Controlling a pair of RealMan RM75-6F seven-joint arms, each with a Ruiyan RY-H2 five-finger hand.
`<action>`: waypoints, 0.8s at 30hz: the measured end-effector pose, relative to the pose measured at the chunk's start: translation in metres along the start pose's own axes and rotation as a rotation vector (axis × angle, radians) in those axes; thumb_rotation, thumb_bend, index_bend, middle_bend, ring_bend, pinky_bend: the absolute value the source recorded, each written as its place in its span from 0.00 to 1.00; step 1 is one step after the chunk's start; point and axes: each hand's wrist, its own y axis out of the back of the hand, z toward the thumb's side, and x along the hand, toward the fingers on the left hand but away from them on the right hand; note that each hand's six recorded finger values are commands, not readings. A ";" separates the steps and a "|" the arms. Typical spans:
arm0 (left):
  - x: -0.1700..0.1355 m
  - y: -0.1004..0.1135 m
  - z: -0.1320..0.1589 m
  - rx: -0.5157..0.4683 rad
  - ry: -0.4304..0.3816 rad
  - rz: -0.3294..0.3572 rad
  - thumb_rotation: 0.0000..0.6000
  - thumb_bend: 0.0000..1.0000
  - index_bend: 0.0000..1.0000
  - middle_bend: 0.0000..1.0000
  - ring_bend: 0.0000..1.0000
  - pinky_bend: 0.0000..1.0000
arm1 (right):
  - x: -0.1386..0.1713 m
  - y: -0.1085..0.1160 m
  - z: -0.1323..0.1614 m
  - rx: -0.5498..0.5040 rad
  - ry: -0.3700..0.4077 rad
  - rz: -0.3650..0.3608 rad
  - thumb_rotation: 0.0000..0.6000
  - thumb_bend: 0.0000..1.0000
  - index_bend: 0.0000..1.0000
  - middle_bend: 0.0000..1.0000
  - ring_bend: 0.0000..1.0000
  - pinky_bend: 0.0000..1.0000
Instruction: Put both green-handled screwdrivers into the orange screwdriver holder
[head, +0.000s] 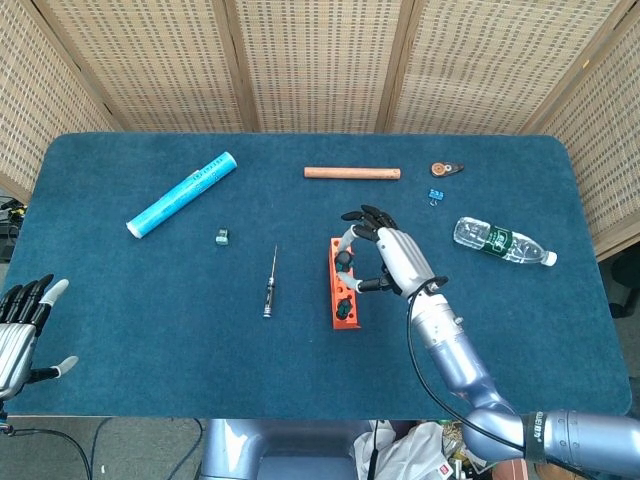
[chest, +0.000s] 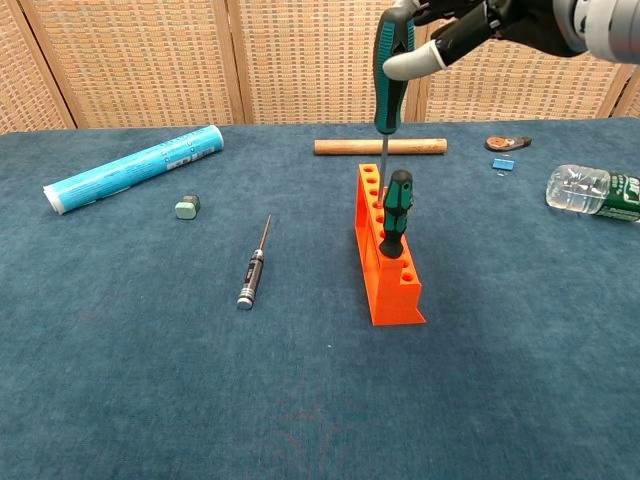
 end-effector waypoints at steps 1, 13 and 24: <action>0.000 0.000 0.000 0.000 0.000 0.000 1.00 0.00 0.00 0.00 0.00 0.00 | 0.000 0.000 0.000 0.001 0.000 0.000 1.00 0.40 0.67 0.18 0.00 0.04; 0.001 -0.001 0.000 0.003 0.002 -0.003 1.00 0.00 0.00 0.00 0.00 0.00 | -0.005 -0.006 -0.011 0.023 -0.025 0.009 1.00 0.41 0.67 0.18 0.00 0.04; 0.002 -0.001 -0.001 0.000 0.008 -0.005 1.00 0.00 0.00 0.00 0.00 0.00 | -0.019 -0.026 -0.026 0.035 -0.085 0.049 1.00 0.41 0.67 0.18 0.00 0.04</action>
